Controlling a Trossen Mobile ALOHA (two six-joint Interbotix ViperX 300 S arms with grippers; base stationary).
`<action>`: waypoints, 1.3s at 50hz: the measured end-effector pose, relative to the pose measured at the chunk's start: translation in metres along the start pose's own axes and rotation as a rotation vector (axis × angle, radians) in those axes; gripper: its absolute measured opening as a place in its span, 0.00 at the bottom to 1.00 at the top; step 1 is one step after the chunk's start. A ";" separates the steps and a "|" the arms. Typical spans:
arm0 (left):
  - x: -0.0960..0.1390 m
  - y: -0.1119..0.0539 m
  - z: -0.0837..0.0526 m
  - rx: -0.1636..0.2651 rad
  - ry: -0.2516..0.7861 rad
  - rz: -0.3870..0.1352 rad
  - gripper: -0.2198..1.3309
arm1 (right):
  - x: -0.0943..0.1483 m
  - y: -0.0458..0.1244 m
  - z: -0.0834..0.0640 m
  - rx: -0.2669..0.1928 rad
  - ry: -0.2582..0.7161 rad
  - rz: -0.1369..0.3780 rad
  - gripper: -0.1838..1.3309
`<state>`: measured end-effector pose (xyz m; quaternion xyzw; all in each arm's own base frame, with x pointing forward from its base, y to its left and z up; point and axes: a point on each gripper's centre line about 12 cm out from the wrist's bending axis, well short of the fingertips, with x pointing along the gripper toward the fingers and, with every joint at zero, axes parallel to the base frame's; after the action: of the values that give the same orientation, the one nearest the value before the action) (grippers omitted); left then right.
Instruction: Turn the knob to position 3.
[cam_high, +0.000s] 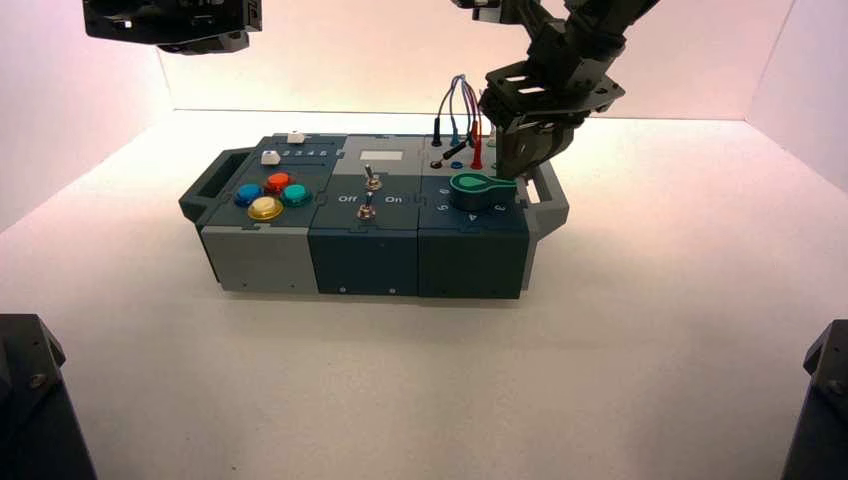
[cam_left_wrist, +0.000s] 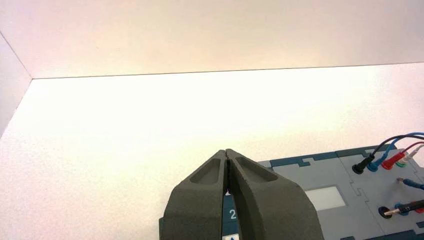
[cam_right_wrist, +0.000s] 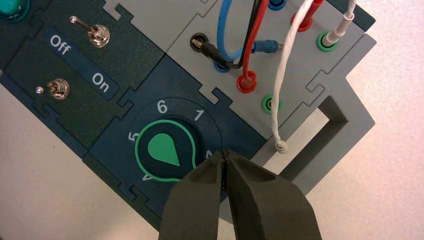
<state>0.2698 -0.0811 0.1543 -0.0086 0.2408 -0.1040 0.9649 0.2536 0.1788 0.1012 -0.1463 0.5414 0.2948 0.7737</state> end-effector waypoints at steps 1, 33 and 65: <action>0.000 0.000 0.000 0.002 0.000 0.000 0.04 | 0.000 0.000 0.000 -0.002 0.000 0.000 0.03; 0.000 0.000 0.000 0.002 0.002 0.000 0.03 | -0.006 0.001 -0.002 0.004 -0.001 0.004 0.03; 0.000 0.000 -0.001 0.002 0.003 0.000 0.03 | -0.007 0.003 -0.004 0.010 0.009 0.011 0.03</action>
<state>0.2699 -0.0811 0.1535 -0.0075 0.2422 -0.1041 0.9646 0.2469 0.1770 0.1068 -0.1409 0.5473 0.2957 0.7702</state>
